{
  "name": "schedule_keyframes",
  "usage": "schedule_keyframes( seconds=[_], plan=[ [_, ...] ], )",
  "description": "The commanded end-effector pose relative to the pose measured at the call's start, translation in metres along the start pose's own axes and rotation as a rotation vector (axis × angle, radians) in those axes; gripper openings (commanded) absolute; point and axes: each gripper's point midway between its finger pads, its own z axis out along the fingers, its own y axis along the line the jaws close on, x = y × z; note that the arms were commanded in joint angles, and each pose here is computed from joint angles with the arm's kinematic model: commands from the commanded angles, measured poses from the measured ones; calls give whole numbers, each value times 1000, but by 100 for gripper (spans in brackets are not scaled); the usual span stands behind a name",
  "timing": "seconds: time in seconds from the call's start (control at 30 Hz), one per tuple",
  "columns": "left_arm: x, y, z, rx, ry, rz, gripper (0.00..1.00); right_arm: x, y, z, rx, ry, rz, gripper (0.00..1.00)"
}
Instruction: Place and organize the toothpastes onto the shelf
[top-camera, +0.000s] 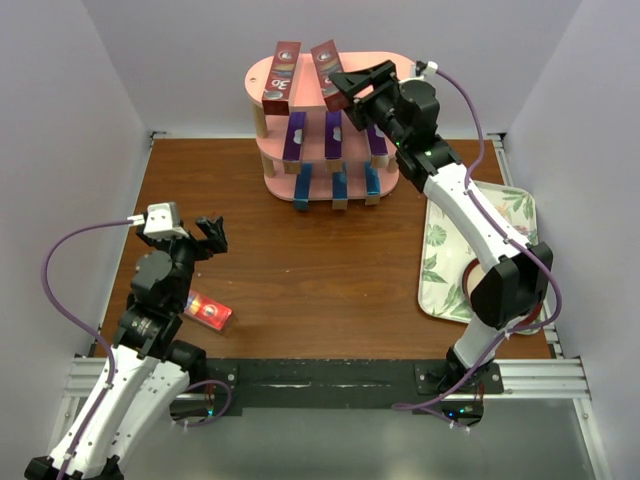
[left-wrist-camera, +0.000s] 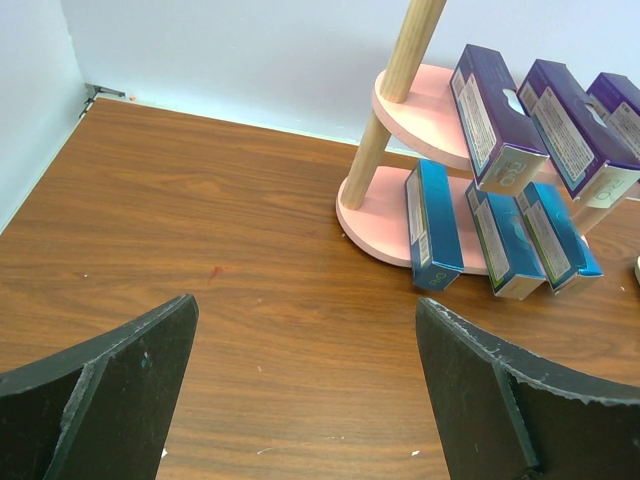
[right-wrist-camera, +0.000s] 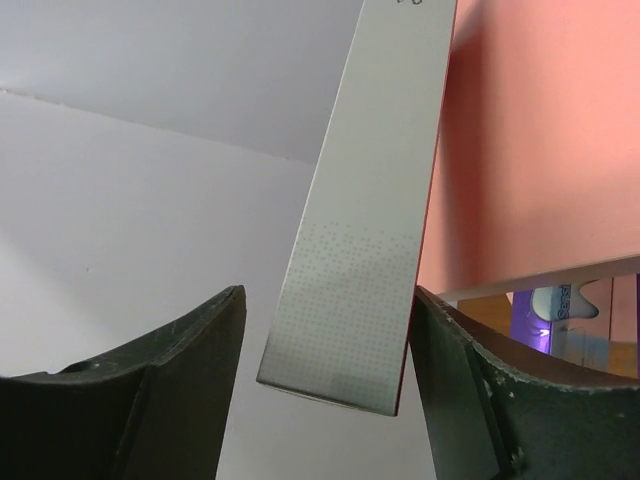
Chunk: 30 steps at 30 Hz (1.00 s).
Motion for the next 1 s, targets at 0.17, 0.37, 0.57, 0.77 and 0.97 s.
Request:
schedule_keyframes(
  seconds=[0.17,0.37,0.57,0.77,0.97],
  plan=[
    [-4,0,1,-3,-25,-2,95,-10,19,-20,-37,-34,-77,87],
    [-2,-1,2,1,-20,0,95,-11,10,-31,11,-32,-151,94],
    [-1,-2,2,5,-17,1,95,-10,5,-38,33,-22,-206,97],
    [-1,-2,2,6,-17,2,95,-10,-2,-50,72,-2,-318,98],
    [0,-2,3,8,-15,1,95,-6,-13,-49,100,30,-367,98]
  ],
)
